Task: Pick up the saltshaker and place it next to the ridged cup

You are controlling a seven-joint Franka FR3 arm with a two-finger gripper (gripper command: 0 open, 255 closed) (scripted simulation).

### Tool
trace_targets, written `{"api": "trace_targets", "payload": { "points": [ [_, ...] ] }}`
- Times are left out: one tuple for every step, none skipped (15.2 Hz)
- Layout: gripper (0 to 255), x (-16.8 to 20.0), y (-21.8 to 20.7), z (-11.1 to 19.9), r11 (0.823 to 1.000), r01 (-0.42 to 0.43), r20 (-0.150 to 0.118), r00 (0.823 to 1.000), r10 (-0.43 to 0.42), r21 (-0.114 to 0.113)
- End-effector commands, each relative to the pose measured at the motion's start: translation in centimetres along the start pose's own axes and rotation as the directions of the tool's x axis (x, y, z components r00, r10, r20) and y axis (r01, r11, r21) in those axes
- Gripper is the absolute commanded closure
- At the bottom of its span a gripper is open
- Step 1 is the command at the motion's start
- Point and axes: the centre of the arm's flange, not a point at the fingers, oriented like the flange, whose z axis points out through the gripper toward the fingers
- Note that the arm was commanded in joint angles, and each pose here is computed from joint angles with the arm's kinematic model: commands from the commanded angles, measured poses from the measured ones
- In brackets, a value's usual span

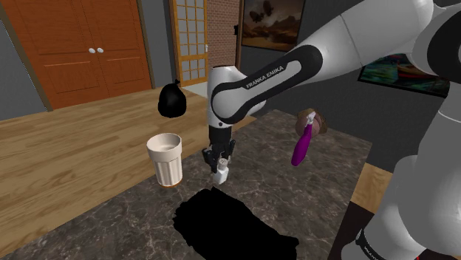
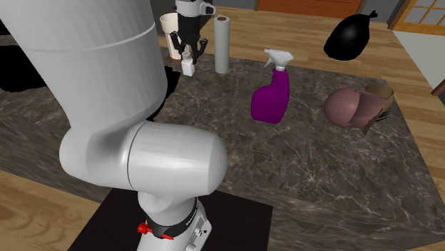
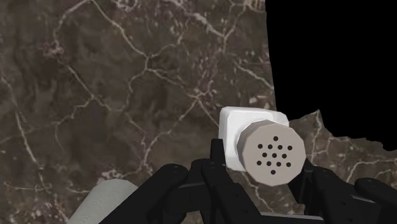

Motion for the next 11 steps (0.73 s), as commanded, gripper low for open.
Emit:
{"api": "trace_targets", "payload": {
  "points": [
    [255, 0.1, 0.11, 1.1, 1.0, 0.0, 0.0, 1.0, 0.0, 0.0],
    [255, 0.09, 0.11, 1.1, 1.0, 0.0, 0.0, 1.0, 0.0, 0.0],
    [255, 0.1, 0.11, 1.1, 1.0, 0.0, 0.0, 1.0, 0.0, 0.0],
    [255, 0.1, 0.11, 1.1, 1.0, 0.0, 0.0, 1.0, 0.0, 0.0],
    [255, 0.1, 0.11, 1.1, 1.0, 0.0, 0.0, 1.0, 0.0, 0.0],
    [255, 0.1, 0.11, 1.1, 1.0, 0.0, 0.0, 1.0, 0.0, 0.0],
    [255, 0.1, 0.11, 1.1, 1.0, 0.0, 0.0, 1.0, 0.0, 0.0],
    [255, 0.1, 0.11, 1.1, 1.0, 0.0, 0.0, 1.0, 0.0, 0.0],
    [0, 0.1, 0.11, 1.1, 1.0, 0.0, 0.0, 1.0, 0.0, 0.0],
    [0, 0.1, 0.11, 1.1, 1.0, 0.0, 0.0, 1.0, 0.0, 0.0],
    [0, 0.1, 0.11, 1.1, 1.0, 0.0, 0.0, 1.0, 0.0, 0.0]
  ]
}}
